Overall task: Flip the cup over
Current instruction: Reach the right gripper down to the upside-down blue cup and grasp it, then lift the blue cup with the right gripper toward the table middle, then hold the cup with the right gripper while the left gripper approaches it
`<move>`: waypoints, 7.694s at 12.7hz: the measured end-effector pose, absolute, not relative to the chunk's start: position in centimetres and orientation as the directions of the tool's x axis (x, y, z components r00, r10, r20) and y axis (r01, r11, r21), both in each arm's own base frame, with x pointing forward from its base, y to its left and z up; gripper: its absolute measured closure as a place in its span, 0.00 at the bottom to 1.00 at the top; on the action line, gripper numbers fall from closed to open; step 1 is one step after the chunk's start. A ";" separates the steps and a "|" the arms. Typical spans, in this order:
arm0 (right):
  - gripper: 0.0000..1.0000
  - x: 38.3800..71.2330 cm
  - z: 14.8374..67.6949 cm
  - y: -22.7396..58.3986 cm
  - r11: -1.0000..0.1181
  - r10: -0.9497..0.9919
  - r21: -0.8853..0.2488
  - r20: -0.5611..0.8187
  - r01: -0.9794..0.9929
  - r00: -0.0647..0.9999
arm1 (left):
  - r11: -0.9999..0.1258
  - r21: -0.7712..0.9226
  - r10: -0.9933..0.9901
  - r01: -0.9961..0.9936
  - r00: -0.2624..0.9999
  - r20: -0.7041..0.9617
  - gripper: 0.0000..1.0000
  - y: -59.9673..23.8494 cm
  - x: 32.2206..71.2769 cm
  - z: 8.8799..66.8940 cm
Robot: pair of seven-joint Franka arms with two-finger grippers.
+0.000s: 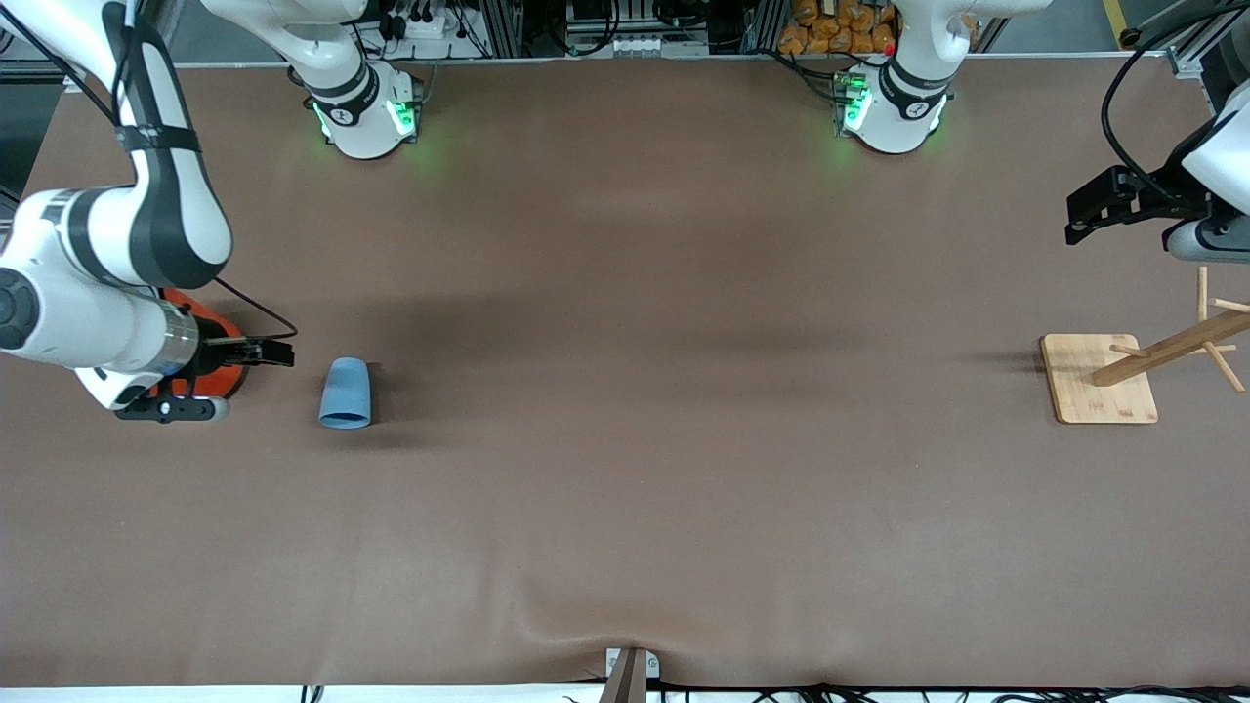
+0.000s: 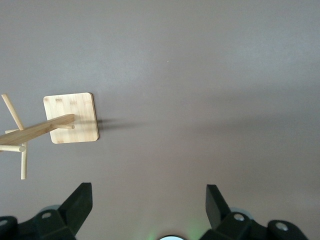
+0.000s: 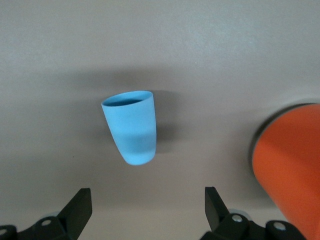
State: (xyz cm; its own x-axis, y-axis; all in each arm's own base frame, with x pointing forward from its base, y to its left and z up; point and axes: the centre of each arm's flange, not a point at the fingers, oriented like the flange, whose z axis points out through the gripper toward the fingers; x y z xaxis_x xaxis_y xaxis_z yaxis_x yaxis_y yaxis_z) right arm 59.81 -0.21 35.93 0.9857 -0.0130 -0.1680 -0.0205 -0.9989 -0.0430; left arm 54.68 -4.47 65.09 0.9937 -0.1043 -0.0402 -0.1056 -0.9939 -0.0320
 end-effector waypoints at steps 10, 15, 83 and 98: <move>0.00 57.9 27.8 3.4 -0.996 0.081 -0.051 -0.067 0.078 0.994 | -0.994 -0.032 -0.104 -0.105 0.993 -0.048 0.00 -4.5 54.9 64.7; 0.00 58.1 23.2 3.3 -0.995 0.091 -0.050 -0.032 0.089 0.995 | -0.994 -0.032 -0.104 -0.105 0.993 -0.047 0.00 -4.5 54.9 64.7; 0.00 41.3 20.7 59.1 0.021 0.998 0.133 -0.056 0.991 -0.014 | -0.979 0.181 -0.141 -0.094 0.952 -0.271 0.00 -6.7 61.5 43.9; 0.00 46.9 36.3 53.9 -0.208 0.978 -0.052 -0.025 0.977 0.207 | -0.742 0.669 -0.230 -0.043 0.954 -0.194 0.00 -18.4 52.5 26.2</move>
State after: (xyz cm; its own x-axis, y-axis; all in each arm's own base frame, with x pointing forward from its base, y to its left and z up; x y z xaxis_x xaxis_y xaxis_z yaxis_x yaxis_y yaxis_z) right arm 46.85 53.90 36.25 0.2071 0.9780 -0.0249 0.9767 -0.2081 -0.0523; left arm 52.50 -18.38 26.21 0.9535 -0.2304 -0.1941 -0.0433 -0.7422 0.6687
